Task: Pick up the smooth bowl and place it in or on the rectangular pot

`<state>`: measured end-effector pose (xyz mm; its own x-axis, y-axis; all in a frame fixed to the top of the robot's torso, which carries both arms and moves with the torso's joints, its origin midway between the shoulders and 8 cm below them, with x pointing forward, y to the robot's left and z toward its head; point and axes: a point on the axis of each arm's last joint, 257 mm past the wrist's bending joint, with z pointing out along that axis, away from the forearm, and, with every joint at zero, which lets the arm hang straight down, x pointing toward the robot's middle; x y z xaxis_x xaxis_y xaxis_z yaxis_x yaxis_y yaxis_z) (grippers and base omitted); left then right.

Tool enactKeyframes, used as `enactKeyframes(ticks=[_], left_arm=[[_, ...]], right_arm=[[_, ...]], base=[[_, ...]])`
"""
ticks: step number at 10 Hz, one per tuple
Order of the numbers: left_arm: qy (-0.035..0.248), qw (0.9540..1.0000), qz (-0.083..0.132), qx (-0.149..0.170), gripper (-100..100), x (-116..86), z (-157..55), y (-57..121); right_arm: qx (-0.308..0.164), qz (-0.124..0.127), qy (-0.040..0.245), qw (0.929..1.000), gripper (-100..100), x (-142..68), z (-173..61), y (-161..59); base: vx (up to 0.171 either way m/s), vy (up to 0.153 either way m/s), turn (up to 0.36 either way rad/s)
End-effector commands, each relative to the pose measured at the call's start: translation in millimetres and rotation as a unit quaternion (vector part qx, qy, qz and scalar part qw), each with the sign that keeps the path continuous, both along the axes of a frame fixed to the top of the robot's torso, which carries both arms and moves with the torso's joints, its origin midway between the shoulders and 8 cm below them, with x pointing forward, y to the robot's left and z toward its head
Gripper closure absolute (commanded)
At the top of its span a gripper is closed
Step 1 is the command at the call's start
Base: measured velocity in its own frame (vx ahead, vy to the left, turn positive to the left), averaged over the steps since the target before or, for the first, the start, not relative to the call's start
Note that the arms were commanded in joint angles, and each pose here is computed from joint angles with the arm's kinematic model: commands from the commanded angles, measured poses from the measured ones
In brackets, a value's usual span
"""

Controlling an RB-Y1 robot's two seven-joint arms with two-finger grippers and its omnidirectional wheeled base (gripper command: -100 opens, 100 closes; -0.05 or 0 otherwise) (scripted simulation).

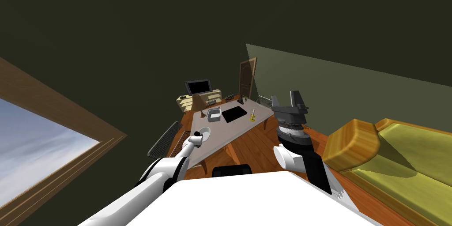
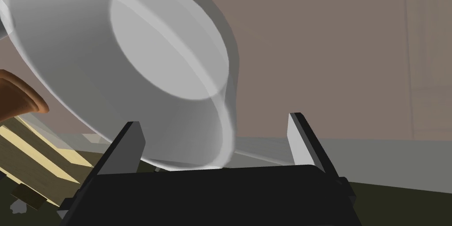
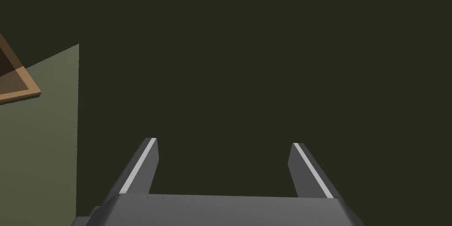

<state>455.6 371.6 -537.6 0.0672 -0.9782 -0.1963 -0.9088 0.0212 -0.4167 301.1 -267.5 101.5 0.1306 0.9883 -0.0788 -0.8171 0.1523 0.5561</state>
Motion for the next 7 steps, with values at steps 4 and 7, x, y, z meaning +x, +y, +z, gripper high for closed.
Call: enactKeyframes(ticks=[4, 7], left_arm=[[-0.007, 1.0, 0.0, 0.005, -100, 0, 1, 7.6], [-0.02, 0.9995, 0.025, -0.003, -100, -3, 3, 23.2]], right_arm=[[0.0, 0.0, 0.0, 1.0, 0, 0, 0, 0], [0.0, 0.0, 0.0, 1.0, 0, 0, 0, 0]], base=[[0.019, -0.008, -0.015], [0.018, -0.01, -0.032]])
